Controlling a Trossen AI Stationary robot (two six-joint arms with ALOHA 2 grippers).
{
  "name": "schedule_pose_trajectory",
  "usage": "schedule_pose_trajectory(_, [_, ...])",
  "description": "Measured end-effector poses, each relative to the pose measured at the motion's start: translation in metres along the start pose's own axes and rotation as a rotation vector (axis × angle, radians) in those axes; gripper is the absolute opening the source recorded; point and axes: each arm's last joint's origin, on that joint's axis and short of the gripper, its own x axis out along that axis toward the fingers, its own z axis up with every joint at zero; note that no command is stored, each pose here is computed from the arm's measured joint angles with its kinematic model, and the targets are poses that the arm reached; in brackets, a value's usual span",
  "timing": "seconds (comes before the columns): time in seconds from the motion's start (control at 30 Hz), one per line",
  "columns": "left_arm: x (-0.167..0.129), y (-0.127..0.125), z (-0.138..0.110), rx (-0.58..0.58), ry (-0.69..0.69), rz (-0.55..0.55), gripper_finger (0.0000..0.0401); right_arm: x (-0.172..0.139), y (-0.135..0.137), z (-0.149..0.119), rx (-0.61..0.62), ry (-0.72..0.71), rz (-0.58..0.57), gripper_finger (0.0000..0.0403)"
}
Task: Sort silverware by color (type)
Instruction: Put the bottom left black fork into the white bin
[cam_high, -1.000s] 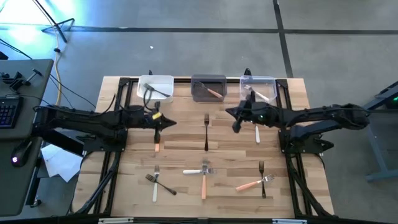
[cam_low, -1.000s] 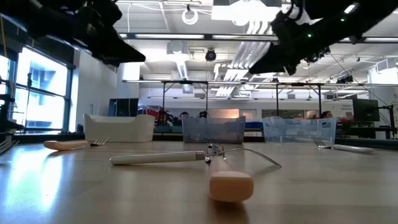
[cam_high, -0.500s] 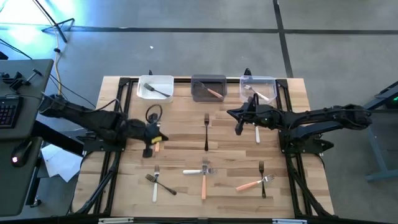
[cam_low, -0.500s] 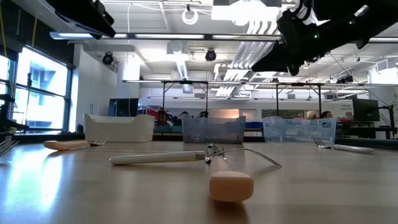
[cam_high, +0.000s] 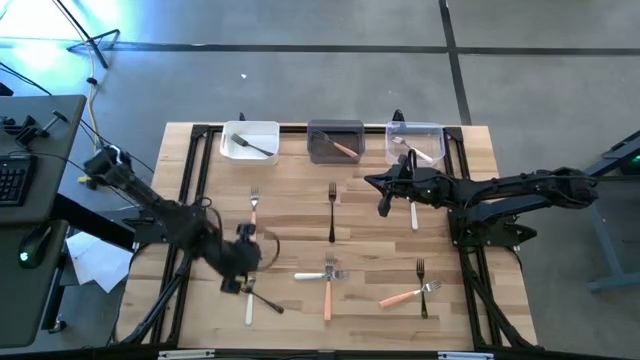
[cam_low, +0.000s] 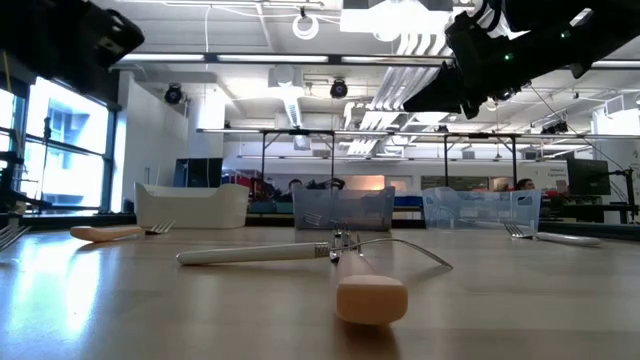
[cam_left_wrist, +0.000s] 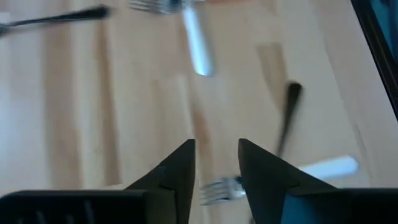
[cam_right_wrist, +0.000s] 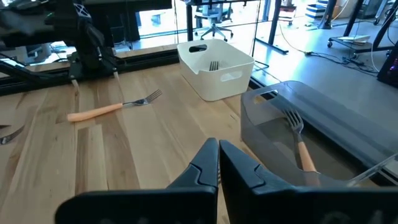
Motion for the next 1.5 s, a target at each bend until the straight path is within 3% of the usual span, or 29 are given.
schedule_pose_trajectory(0.13, [0.012, -0.026, -0.002, 0.069, 0.052, -0.022, 0.0135, 0.000, 0.000, 0.000, 0.011, 0.000, 0.000, 0.0000])
schedule_pose_trajectory(0.37, [0.037, -0.050, -0.012, 0.030, 0.164, -0.021, 0.0158, 0.000, 0.000, 0.000, 0.017, 0.000, 0.000, 0.0000])
schedule_pose_trajectory(0.67, [0.063, -0.061, -0.021, 0.004, 0.275, -0.064, 0.0168, 0.000, 0.000, 0.000, 0.020, 0.001, 0.000, 0.0000])
schedule_pose_trajectory(1.13, [0.085, -0.061, -0.037, 0.003, 0.426, 0.023, 0.0162, 0.000, 0.000, 0.000, 0.019, 0.001, 0.000, 0.0000])
schedule_pose_trajectory(1.3, [0.085, -0.061, -0.038, -0.002, 0.440, 0.027, 0.0145, 0.000, 0.000, 0.000, 0.019, 0.001, 0.000, 0.0000])
schedule_pose_trajectory(1.5, [0.083, -0.062, -0.040, 0.023, 0.453, 0.020, 0.0089, 0.000, 0.000, 0.000, 0.020, 0.001, 0.000, 0.0000])
